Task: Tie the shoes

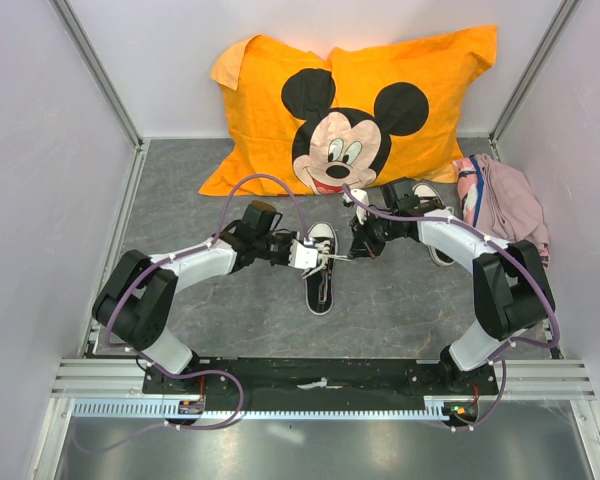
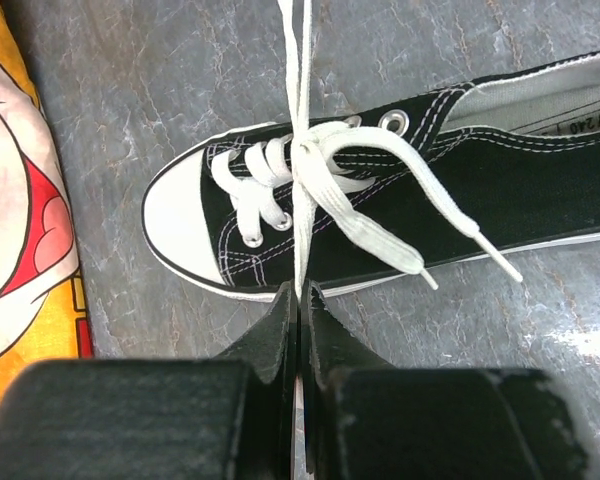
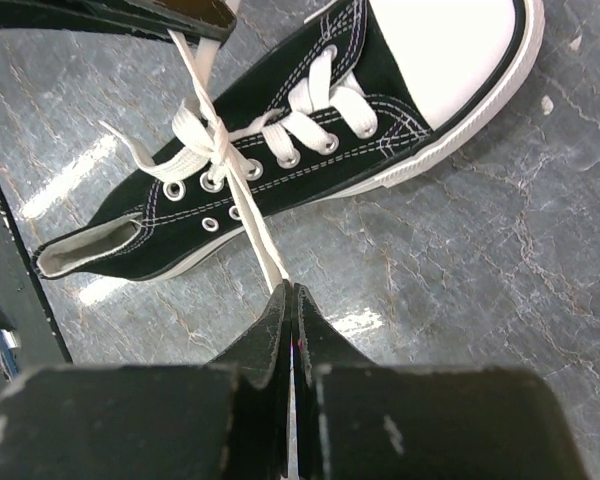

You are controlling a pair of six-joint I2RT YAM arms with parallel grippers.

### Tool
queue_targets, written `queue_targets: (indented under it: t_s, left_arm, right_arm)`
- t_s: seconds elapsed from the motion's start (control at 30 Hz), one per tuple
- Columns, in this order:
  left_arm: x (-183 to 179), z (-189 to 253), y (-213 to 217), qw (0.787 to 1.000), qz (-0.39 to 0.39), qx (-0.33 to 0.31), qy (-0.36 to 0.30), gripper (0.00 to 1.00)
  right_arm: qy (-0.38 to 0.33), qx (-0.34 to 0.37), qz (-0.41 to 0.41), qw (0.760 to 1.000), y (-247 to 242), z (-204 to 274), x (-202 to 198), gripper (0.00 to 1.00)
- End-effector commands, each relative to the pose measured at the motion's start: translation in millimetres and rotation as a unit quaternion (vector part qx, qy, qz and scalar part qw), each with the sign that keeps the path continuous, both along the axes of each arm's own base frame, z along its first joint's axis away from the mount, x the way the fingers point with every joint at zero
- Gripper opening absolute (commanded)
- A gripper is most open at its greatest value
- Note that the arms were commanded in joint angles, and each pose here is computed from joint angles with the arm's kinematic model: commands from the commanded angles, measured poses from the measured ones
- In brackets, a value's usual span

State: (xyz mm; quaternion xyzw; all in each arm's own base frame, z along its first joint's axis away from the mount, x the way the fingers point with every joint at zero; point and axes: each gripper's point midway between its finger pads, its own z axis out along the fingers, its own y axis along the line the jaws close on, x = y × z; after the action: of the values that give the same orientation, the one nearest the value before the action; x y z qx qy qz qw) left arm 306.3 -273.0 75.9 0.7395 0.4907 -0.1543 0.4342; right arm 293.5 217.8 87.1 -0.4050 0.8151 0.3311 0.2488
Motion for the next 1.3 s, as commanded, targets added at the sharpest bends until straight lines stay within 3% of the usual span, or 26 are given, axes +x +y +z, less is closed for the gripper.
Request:
queue_targets:
  t_s: [0.0,0.77,1.03,1.17,1.27]
  left_arm:
    - [6.9,5.5,16.0,1.000,0.027,0.011,-0.011,0.02]
    - [-3.3,-16.0,29.5,0.998,0.029,0.046,0.005,0.02]
    - [-7.0,-1.9,12.5,0.999,0.018,0.029,0.011,0.04]
    - [-12.8,3.2,4.8,1.000,0.008,0.021,0.010,0.08]
    - [-15.4,4.8,1.1,1.000,0.000,0.017,0.006,0.07]
  right_arm:
    - [-0.017,-0.042,-0.021,0.999,-23.8,-6.8,2.3,0.00]
    - [-0.016,-0.077,-0.051,0.996,-37.3,-23.3,5.1,0.00]
    - [-0.011,-0.006,-0.042,0.999,-11.9,5.1,10.1,0.00]
    - [-0.009,0.035,-0.018,0.999,2.0,23.3,6.9,0.44]
    - [-0.021,0.047,-0.004,0.999,10.9,32.2,11.3,0.51]
